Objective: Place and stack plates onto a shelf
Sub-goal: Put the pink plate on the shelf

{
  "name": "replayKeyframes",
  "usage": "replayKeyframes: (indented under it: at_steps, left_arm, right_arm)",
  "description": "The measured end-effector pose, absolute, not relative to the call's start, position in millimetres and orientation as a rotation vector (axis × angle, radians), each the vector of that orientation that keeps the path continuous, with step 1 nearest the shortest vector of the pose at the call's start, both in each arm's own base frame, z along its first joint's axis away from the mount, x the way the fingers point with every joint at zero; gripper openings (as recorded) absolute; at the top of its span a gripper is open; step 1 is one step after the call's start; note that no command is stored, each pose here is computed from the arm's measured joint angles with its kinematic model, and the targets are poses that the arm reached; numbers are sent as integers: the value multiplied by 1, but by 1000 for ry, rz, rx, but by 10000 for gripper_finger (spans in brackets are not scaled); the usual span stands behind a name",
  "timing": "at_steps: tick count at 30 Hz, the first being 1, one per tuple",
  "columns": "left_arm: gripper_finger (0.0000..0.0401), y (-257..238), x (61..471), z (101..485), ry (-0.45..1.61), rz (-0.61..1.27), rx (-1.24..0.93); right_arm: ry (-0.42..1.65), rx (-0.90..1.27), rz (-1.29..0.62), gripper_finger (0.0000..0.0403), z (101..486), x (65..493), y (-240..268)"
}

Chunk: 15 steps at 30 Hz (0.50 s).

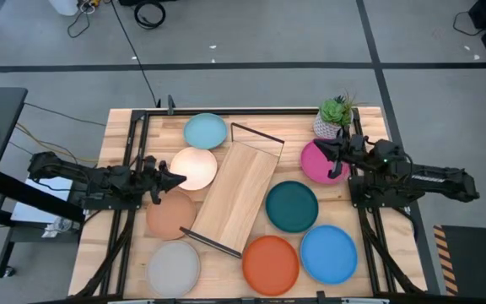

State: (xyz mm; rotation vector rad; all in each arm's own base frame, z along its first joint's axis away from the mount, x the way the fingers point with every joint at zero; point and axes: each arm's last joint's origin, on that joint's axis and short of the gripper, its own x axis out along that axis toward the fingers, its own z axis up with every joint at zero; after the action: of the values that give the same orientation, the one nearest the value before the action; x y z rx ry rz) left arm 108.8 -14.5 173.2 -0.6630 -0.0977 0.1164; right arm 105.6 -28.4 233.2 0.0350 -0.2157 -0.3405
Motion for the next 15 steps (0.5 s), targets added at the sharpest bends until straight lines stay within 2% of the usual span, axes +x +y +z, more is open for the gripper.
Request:
replayKeyframes:
  at_steps: [15]
  left_arm:
    - [9,-13,109,173,-115,167,-685]
  right_arm:
    - [-192,-24,-335,18,236,130,-34]
